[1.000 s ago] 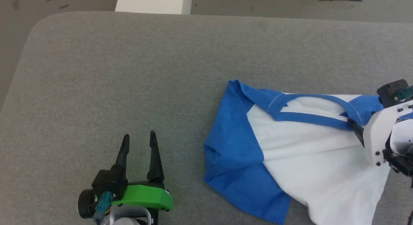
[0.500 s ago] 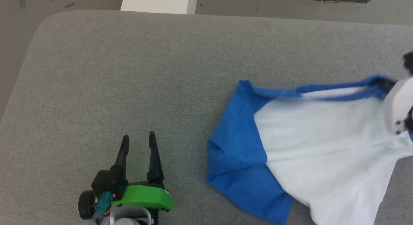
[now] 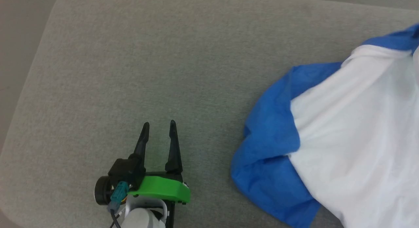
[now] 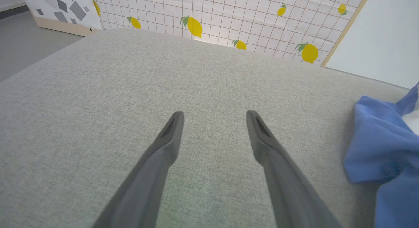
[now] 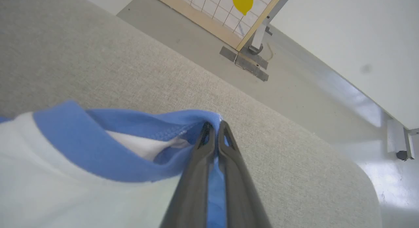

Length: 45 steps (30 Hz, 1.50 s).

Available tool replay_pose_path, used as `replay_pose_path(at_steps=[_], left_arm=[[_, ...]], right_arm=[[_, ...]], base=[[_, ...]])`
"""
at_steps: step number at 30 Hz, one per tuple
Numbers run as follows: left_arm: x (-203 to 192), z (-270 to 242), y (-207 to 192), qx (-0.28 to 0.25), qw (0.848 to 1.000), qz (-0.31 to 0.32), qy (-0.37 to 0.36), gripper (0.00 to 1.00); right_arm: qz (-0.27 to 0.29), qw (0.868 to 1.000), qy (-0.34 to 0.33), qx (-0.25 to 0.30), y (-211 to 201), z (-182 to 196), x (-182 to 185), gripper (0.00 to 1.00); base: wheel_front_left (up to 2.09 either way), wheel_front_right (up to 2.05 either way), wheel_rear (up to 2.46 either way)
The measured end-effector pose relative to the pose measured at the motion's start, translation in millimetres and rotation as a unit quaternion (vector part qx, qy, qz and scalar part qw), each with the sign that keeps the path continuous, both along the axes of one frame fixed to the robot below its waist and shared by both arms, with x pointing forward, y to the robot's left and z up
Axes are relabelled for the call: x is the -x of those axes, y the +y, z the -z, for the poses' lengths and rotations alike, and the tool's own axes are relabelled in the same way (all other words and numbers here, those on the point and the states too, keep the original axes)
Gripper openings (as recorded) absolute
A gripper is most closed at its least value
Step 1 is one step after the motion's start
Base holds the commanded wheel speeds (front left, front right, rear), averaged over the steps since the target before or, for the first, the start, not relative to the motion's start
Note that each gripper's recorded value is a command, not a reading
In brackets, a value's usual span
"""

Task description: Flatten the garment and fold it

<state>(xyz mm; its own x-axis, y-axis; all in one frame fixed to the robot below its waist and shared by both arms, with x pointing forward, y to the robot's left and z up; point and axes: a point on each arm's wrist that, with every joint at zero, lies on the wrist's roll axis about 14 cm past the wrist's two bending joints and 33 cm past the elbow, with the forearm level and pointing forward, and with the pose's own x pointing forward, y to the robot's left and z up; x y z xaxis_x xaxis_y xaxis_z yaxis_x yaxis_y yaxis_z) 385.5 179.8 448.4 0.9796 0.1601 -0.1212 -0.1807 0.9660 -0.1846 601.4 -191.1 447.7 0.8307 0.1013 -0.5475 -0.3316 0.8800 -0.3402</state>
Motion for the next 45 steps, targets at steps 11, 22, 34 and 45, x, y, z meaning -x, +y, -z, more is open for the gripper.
replay_pose_path(at_steps=[11,22,34,45], left_arm=[[5,13,10,-0.004,1.000,-0.016,0.023,1.00],[9,-6,5,-0.008,1.000,-0.004,-0.007,1.00],[19,-19,-11,-0.007,0.999,0.023,-0.028,1.00],[7,-41,-55,-0.043,0.991,0.113,-0.055,1.00]], right_arm=[[0.014,0.997,0.076,-0.019,12,61,9,1.00],[0.054,0.981,-0.121,-0.143,-20,-41,32,1.00],[0.170,0.939,-0.224,-0.200,-46,-29,200,1.00],[0.216,0.917,-0.256,-0.217,-73,-33,252,1.00]], base=[[0.00,0.00,0.00],[0.00,0.00,0.00],[0.00,0.00,0.00],[0.00,0.00,0.00]])
